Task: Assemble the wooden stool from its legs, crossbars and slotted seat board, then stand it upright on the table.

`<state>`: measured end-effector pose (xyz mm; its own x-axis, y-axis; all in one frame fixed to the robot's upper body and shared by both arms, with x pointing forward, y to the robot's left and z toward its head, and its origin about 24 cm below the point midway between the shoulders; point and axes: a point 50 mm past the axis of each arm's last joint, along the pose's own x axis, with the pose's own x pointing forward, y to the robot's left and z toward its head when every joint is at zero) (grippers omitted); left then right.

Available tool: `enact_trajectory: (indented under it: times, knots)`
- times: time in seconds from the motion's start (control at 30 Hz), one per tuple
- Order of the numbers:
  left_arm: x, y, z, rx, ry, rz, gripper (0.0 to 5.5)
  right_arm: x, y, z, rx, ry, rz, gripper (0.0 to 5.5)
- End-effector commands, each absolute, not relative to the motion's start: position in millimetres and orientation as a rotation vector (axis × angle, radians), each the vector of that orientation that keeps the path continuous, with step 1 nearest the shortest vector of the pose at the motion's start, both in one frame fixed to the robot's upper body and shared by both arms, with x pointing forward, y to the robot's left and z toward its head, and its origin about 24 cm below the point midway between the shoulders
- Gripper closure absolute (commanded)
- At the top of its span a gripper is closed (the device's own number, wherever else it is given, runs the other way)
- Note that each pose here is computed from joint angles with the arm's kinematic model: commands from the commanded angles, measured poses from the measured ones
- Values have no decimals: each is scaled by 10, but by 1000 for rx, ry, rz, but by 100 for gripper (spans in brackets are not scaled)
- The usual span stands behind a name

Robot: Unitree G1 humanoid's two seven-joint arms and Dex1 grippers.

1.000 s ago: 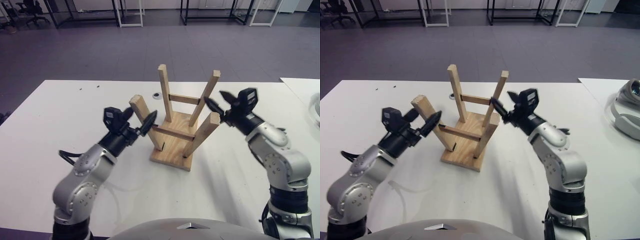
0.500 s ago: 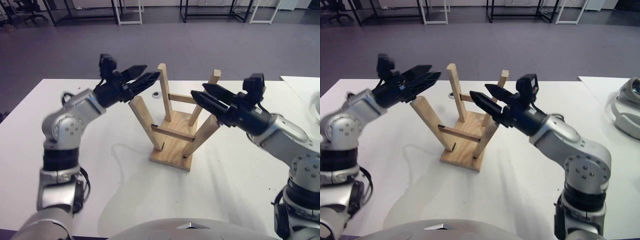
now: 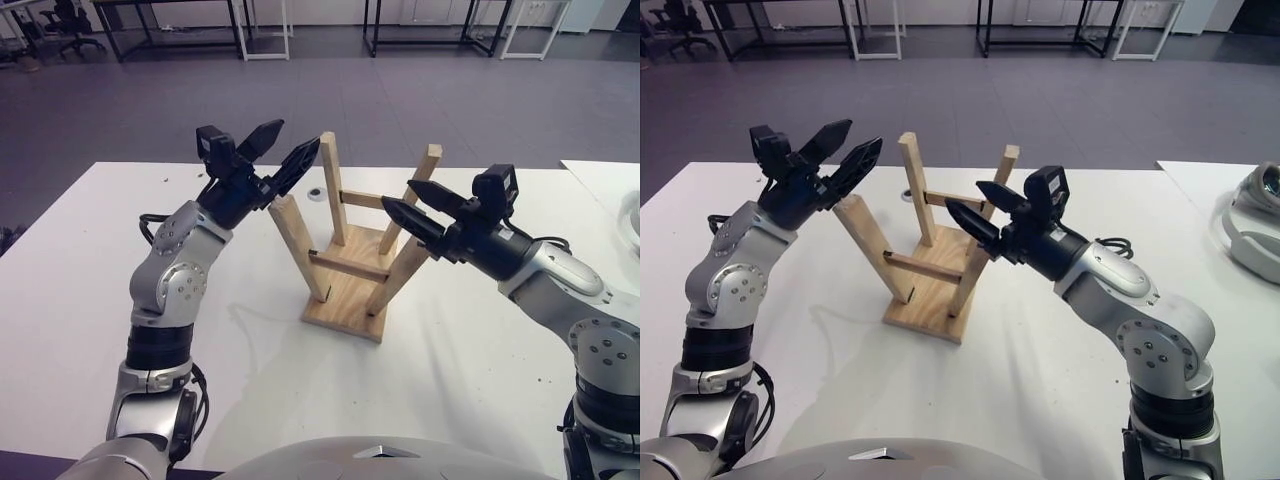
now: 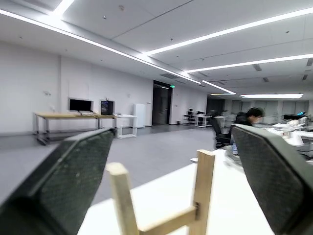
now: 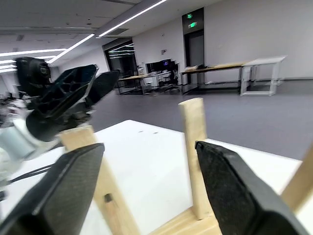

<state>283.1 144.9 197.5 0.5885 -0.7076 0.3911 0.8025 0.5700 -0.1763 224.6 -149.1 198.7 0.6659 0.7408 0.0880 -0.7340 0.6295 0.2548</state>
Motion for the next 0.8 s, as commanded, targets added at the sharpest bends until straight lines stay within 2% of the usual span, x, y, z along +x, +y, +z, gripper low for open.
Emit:
enact_trajectory:
  times: [0.03, 0.13, 0.2, 0.3, 0.37, 0.43, 0.6, 0.7, 0.73, 0.8]
  knots:
    - [2809, 1416, 2454, -353, -360, -1018, 110, 2338, -1616, 2571, 355, -202, 891, 203]
    - [2787, 1470, 2800, -357, -444, -1053, 110, 2258, -1636, 2794, 402, -270, 973, 203]
    - [2775, 1459, 2713, -323, -399, -1066, 110, 2234, -1588, 2702, 382, -219, 982, 203]
    - [2752, 1435, 2166, -231, -219, -1055, 110, 2313, -1607, 2105, 346, 37, 854, 203]
    - [2818, 1480, 1645, -244, -27, -971, 110, 2284, -1610, 1732, 272, 184, 807, 203]
    - [2817, 1487, 1376, -230, 64, -936, 110, 2223, -1552, 1713, 267, 179, 862, 203]
    - [2849, 1417, 1867, -326, -118, -996, 110, 2258, -1578, 2190, 440, -77, 917, 203]
    - [2801, 1512, 2218, -388, -223, -993, 110, 2294, -1754, 2465, 593, -207, 910, 203]
    - [2792, 1609, 2296, -385, -245, -971, 110, 2347, -1878, 2462, 662, -221, 869, 203]
    - [2807, 1960, 2338, -381, -251, -861, 110, 2479, -2047, 2032, 633, -61, 728, 203]
